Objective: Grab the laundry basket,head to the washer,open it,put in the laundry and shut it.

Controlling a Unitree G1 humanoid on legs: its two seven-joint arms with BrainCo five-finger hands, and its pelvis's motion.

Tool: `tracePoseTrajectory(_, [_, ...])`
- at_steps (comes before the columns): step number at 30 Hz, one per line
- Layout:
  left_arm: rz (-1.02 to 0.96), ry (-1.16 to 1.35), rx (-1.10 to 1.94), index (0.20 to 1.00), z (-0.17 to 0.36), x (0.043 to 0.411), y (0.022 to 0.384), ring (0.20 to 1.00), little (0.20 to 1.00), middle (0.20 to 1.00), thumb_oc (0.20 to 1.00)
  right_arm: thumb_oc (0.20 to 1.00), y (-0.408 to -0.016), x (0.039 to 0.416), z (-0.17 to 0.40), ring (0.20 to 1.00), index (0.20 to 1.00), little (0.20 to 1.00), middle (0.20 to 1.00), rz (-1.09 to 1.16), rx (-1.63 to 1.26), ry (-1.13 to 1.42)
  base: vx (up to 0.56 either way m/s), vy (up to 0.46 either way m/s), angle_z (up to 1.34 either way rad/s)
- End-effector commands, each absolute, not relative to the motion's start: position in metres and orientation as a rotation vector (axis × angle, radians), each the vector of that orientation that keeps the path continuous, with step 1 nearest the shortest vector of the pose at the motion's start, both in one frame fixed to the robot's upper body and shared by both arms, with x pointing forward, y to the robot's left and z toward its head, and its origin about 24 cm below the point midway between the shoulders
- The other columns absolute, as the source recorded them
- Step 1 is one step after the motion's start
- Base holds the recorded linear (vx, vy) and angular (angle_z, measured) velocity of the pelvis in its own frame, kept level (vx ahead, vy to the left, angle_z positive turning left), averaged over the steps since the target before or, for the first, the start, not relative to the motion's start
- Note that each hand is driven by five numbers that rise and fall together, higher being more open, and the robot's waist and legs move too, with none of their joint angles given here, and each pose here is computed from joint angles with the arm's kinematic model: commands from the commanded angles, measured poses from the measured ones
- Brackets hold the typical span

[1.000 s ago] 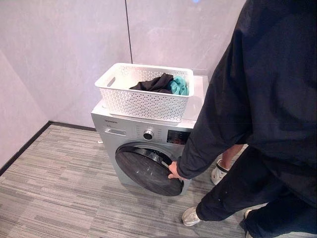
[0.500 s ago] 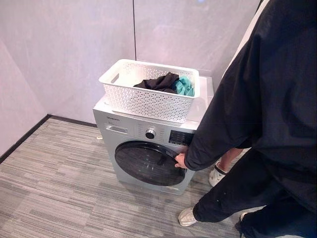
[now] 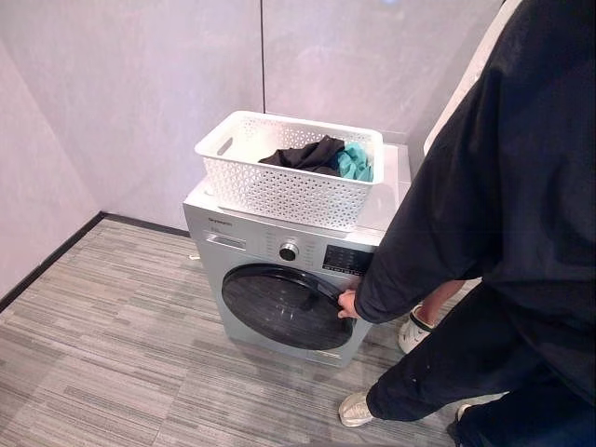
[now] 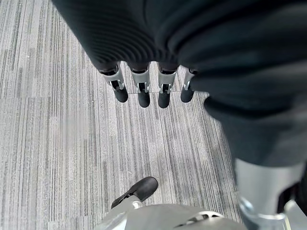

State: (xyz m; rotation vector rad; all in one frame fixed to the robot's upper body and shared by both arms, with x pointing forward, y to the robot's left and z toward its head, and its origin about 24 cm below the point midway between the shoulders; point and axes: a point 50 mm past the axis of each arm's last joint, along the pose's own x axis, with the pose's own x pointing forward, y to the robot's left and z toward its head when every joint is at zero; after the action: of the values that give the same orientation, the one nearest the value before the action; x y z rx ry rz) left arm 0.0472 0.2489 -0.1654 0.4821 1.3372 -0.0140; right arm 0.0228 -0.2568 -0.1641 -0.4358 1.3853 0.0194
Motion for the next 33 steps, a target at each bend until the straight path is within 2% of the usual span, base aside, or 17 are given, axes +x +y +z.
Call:
tracePoseTrajectory(1, [0.025,1.328,0.485,1.000,-0.162,0.062,0.256,1.000,1.000,1.000,1.000,1.000,-0.262,0.036,-0.162,1.000,1.000,1.000,1.000,0.017,-0.473,1.372,-0.02,-0.030,0.09])
tracePoseTrajectory(14, [0.063,1.342,0.487,1.000,-0.161,0.058,0.264,1.000,1.000,1.000,1.000,1.000,-0.258,0.047,-0.160,1.000,1.000,1.000,1.000,0.037,-0.490,1.288,-0.01,-0.011,0.03])
tracePoseTrajectory(22, [0.094,1.325,0.479,1.000,-0.161,0.057,0.262,1.000,1.000,1.000,1.000,1.000,-0.282,0.062,-0.147,1.000,1.000,1.000,1.000,-0.145,-0.515,1.192,0.00,0.000,0.00])
tracePoseTrajectory(33, [0.074,1.317,0.480,1.000,-0.163,0.061,0.255,1.000,1.000,1.000,1.000,1.000,-0.281,0.061,-0.150,1.000,1.000,1.000,1.000,-0.156,-0.511,1.226,0.00,0.000,0.00])
